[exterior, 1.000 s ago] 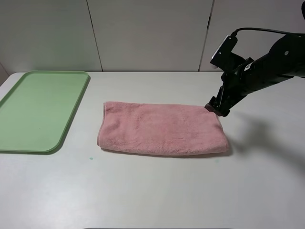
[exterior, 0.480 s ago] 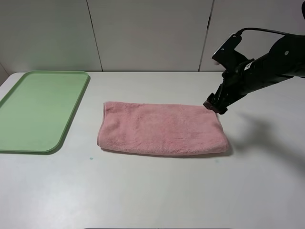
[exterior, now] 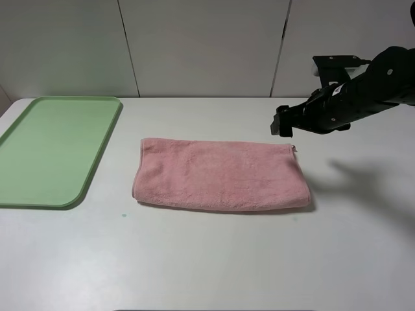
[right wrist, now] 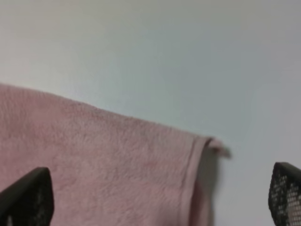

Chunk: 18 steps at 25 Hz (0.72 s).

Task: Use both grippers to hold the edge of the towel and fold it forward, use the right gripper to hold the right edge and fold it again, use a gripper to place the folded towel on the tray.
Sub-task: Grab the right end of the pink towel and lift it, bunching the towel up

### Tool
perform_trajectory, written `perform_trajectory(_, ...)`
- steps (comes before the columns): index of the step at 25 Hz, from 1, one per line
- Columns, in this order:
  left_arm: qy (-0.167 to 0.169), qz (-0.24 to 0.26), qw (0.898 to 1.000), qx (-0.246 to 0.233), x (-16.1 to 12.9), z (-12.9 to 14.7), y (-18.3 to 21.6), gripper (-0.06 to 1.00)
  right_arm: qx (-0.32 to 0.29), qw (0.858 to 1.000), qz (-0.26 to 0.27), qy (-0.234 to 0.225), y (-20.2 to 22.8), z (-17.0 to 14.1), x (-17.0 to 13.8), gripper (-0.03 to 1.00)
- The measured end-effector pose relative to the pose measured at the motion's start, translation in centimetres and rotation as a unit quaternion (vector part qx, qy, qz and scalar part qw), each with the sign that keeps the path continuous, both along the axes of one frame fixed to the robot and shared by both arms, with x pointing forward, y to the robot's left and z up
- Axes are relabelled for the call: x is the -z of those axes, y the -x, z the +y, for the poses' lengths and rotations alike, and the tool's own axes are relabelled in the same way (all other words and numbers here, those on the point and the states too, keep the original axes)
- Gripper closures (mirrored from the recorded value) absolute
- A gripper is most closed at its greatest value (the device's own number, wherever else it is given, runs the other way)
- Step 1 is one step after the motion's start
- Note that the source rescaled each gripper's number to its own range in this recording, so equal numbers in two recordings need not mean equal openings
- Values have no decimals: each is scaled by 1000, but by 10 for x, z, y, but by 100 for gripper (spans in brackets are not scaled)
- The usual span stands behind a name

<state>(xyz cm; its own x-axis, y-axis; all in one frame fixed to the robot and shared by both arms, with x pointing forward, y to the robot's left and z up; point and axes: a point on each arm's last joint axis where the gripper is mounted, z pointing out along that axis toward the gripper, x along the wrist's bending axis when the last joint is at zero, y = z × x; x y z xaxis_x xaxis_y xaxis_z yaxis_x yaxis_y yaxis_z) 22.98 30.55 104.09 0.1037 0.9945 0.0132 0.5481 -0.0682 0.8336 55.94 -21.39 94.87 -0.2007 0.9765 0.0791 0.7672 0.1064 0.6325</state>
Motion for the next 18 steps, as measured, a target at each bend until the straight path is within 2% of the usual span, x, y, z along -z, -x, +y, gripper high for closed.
perform_trajectory(10, 0, 0, 1000, 0, 0, 0, 0, -6, 52, 997, 61, -24, 11, -3, 11, -3)
perform_trajectory(18, 0, 0, 1000, 0, 0, 0, 0, -6, 72, 992, 100, -9, 26, -16, 52, -3)
